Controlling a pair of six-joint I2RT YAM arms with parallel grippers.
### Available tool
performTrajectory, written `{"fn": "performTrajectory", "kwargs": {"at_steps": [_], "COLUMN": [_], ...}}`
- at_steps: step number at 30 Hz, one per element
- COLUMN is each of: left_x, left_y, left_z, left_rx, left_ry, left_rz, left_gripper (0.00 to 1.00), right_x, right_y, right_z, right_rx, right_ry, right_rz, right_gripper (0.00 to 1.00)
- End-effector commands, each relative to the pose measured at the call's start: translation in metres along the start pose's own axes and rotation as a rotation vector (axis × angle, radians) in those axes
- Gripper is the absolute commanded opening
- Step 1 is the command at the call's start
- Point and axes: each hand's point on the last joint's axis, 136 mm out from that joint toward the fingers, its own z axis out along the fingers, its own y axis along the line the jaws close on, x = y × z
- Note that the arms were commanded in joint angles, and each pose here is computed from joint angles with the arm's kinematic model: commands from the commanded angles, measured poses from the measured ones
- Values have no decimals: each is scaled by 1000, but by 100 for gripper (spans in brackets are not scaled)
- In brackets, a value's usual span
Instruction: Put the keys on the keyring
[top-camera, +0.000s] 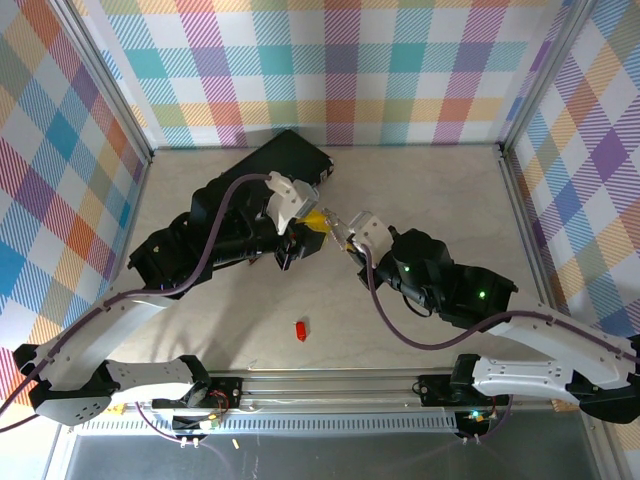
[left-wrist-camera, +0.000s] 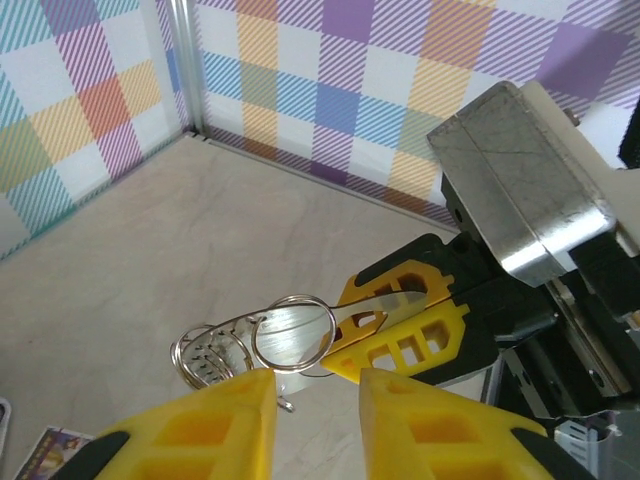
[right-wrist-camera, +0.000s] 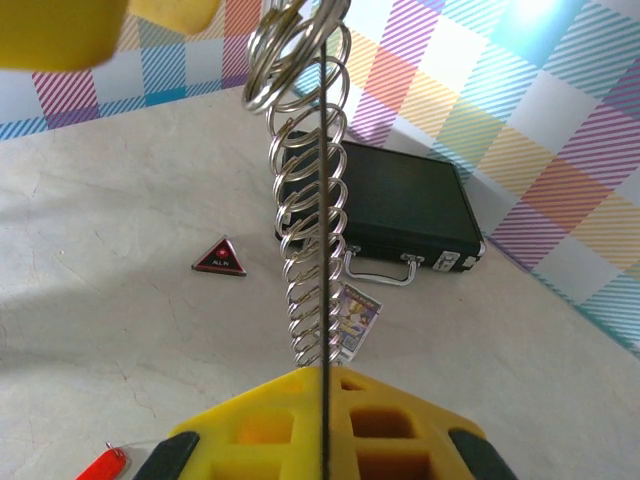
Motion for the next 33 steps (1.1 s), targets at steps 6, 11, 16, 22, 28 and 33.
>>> {"fn": "performTrajectory", "kwargs": {"at_steps": [6,11,16,22,28,33], "left_x": [6,21,21,14,10,8], "left_y": [1,12,17,22,23,2], "left_z": [0,11,20,28,29,19], "left_rx": [-59,-115,-138,-161,-165,-58], "left_ry": [39,85,87,57,46,11], "left_rz": [89,136,152,164,168,201], "left_gripper": [33,51,47,29,16,48], "right_x": [-5,-6,-3,-2,0,1], "right_y": [-2,-1,2,3,2,-2], "right_z": [6,6,6,6,3,2], "right_rx": [18,7,-3,-11,-13,-5], "right_ry": [22,19,29,36,39,59], "right_rz": [29,32,27,59,64,96], "right_gripper": [0,0,0,0,0,0]}}
